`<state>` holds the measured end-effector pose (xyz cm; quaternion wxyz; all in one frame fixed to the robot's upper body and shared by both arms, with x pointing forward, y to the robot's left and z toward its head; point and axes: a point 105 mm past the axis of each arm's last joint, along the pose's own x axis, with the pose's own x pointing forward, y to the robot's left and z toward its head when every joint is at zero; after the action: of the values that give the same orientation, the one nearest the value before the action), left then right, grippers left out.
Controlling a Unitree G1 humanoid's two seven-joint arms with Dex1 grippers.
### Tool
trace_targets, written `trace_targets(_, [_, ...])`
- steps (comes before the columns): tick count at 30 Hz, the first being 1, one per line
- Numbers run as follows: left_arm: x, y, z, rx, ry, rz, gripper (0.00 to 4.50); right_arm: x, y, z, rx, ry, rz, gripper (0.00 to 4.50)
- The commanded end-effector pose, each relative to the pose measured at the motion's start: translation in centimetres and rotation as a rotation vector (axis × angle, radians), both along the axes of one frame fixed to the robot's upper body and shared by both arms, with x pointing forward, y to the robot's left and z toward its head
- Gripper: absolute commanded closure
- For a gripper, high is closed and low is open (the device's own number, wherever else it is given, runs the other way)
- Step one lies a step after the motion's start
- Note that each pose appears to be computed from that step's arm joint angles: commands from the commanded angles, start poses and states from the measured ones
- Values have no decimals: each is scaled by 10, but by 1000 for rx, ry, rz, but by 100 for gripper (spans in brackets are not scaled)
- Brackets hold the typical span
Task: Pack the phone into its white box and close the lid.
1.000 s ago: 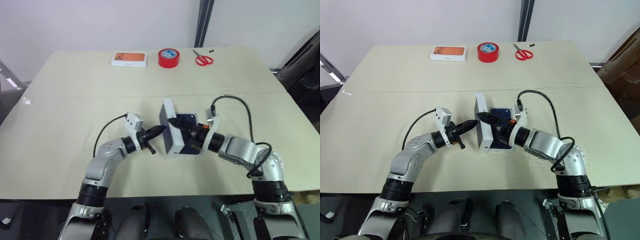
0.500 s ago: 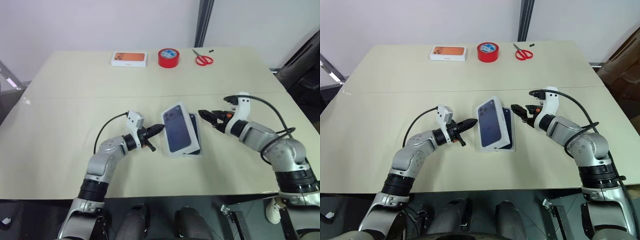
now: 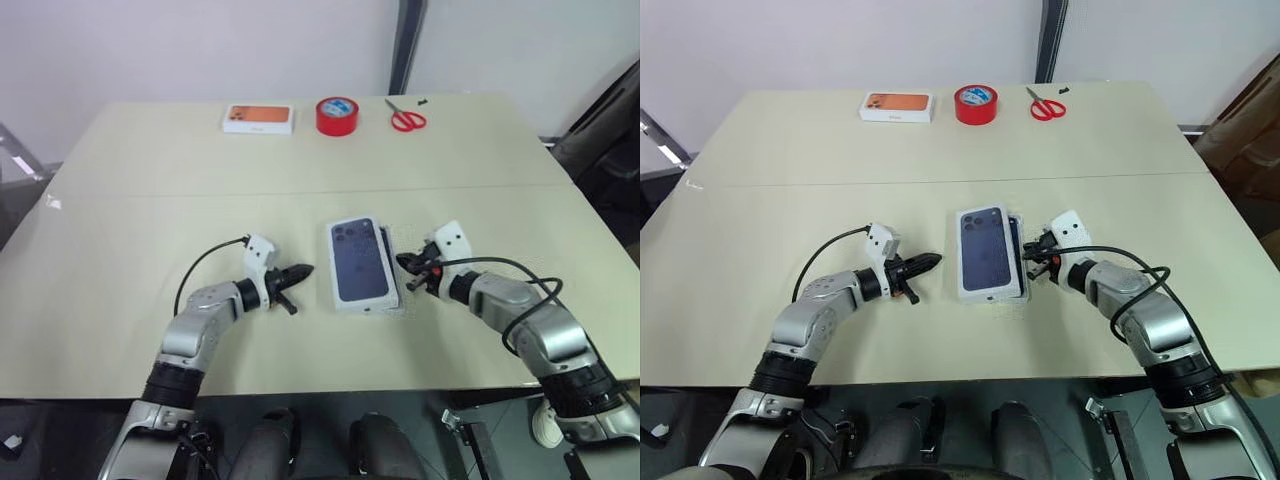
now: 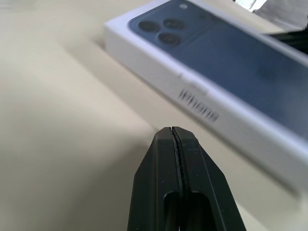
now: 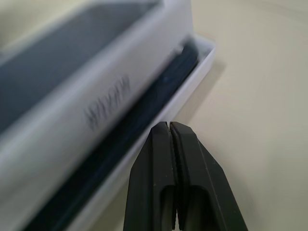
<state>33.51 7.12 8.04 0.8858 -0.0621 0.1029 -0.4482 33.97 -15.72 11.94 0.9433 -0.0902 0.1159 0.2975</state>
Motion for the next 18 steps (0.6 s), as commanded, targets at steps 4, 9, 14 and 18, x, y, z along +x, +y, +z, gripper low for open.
trace_targets(4, [7,-31,4,-32,-17,-41,450,2,2,16,-32,-70,13,440])
trace_targets(9, [12,-39,9,-56,-23,-50,450,0,3,18,-45,-79,20,440])
trace_targets(14, [12,-45,13,-59,-37,-76,450,0,-1,17,-53,-76,14,440])
trace_targets(18, [13,-50,24,-84,-61,-80,450,1,-5,16,-64,-77,5,440])
